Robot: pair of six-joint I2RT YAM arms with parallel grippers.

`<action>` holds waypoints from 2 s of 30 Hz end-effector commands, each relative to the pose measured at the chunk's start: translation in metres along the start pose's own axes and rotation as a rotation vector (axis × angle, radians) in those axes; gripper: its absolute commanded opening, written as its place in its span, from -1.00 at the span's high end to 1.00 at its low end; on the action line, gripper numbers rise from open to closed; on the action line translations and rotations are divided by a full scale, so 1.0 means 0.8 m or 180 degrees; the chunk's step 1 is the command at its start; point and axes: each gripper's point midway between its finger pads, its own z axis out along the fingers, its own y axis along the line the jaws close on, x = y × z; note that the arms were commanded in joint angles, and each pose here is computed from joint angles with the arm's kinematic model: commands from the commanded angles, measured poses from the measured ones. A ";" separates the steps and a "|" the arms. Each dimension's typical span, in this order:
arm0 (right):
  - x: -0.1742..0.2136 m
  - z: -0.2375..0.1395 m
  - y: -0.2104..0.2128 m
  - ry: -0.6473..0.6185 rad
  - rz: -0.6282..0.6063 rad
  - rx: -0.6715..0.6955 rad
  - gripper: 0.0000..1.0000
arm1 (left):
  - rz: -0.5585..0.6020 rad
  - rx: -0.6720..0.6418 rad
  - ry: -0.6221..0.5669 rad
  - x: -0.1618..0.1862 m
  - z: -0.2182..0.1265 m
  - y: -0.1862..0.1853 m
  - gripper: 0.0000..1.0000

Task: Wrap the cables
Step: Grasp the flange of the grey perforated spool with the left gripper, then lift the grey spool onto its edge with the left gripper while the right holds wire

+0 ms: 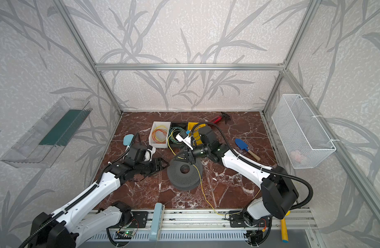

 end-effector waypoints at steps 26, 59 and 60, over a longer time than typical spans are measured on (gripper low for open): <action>-0.022 -0.010 0.014 -0.0174 -0.0320 0.0054 1.00 | -0.0254 0.0548 0.0352 0.022 0.085 0.011 0.77; 0.000 -0.107 -0.001 -0.0643 -0.0023 0.0633 1.00 | 0.0877 -0.2052 -0.0423 -0.066 -0.013 -0.111 1.00; 0.001 -0.108 -0.001 -0.0635 -0.0011 0.0643 1.00 | 0.0865 -0.2013 -0.0418 -0.066 -0.007 -0.112 1.00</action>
